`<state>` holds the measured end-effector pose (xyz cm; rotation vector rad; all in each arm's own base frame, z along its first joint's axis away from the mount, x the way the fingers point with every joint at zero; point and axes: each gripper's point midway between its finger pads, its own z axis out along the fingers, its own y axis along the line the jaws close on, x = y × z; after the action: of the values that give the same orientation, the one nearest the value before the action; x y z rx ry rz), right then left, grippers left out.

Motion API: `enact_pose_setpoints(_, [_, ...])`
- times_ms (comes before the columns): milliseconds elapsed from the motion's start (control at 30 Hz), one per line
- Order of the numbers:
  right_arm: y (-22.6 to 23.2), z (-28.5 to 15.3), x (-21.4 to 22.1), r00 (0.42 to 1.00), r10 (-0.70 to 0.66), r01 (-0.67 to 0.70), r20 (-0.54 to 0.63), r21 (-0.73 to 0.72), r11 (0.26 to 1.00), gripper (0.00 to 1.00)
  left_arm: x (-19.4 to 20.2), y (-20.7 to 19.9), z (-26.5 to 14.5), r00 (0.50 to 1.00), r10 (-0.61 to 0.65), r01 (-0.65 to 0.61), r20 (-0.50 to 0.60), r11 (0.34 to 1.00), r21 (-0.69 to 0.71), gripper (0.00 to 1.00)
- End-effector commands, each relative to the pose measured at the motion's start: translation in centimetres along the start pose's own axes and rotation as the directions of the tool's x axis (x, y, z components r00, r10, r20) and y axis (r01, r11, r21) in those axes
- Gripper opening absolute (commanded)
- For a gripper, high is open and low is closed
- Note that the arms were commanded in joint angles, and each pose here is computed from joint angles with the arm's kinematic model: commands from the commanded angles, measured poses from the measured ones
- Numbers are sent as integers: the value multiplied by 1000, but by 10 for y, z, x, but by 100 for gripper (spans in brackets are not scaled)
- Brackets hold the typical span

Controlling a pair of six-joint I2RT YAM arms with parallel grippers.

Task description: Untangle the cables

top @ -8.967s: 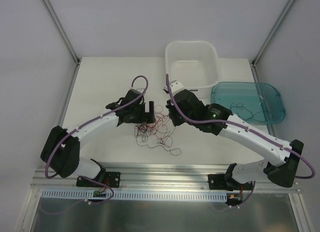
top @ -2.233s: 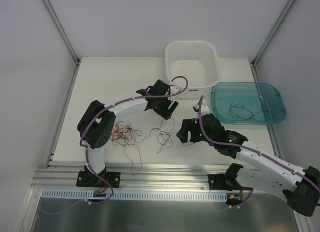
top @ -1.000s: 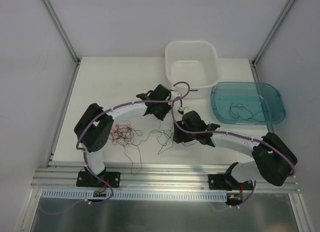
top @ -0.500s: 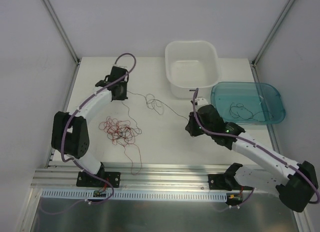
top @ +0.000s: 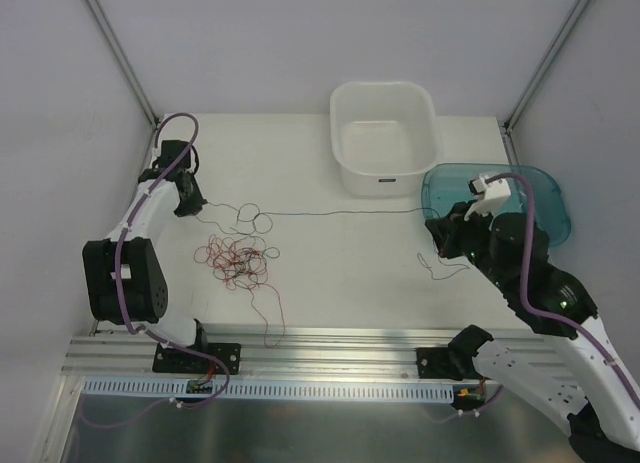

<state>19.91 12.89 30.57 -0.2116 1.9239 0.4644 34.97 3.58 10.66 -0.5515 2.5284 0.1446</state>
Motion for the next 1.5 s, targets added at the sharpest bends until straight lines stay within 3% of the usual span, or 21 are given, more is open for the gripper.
enact_pose_setpoints(0, [-10, -24, -21, 997, -48, 46, 65, 30, 999, 1, 14, 11, 12, 996, -55, 52, -67, 998, -34, 0])
enact_pose_setpoints(333, [-17, -72, -66, 967, -60, 52, 249, 39, 998, 1, 30, 33, 40, 982, -114, 97, -150, 989, -115, 0])
enact_pose_setpoints(467, [1, -41, -42, 991, -70, 73, 111, -29, 997, 1, 27, 4, 27, 983, -101, 107, -154, 994, 37, 0])
enact_pose_setpoints(600, [22, 13, 2, 998, -23, 18, -51, -104, 994, 1, 35, -42, 0, 991, 40, -12, -131, 979, 204, 0])
enact_pose_setpoints(667, [20, 43, 37, 986, -6, -6, -166, -68, 998, 1, 50, -64, -17, 987, 87, -43, -137, 954, 298, 0])
enact_pose_setpoints(767, [21, 72, 75, 958, 12, -28, -287, -51, 998, 10, 83, -89, -39, 977, 123, -45, -173, 917, 397, 0])
enact_pose_setpoints(800, [20, 77, 82, 951, 17, -31, -308, -38, 999, 25, 92, -95, -44, 975, 120, -33, -187, 911, 412, 0])
enact_pose_setpoints(900, [16, 89, 107, 918, 17, -16, -396, 7, 1000, 51, 124, -95, -50, 966, 104, 10, -235, 898, 440, 0])
enact_pose_setpoints(933, [19, 90, 110, 916, 7, -7, -401, 0, 1000, 55, 127, -96, -53, 967, 97, 20, -236, 893, 449, 0])
enact_pose_setpoints(1067, [61, 92, 112, 919, -95, 47, -383, -133, 990, 60, 136, -105, -69, 969, 84, 52, -234, 852, 522, 0])
enact_pose_setpoints(1267, [117, 121, 109, 944, -101, 13, -314, -271, 962, 59, 146, -107, -81, 967, 94, 58, -237, 823, 565, 0])
enact_pose_setpoints(1467, [155, 162, 132, 935, -93, -45, -343, -372, 927, 59, 153, -105, -88, 967, 81, 78, -240, 808, 584, 0])
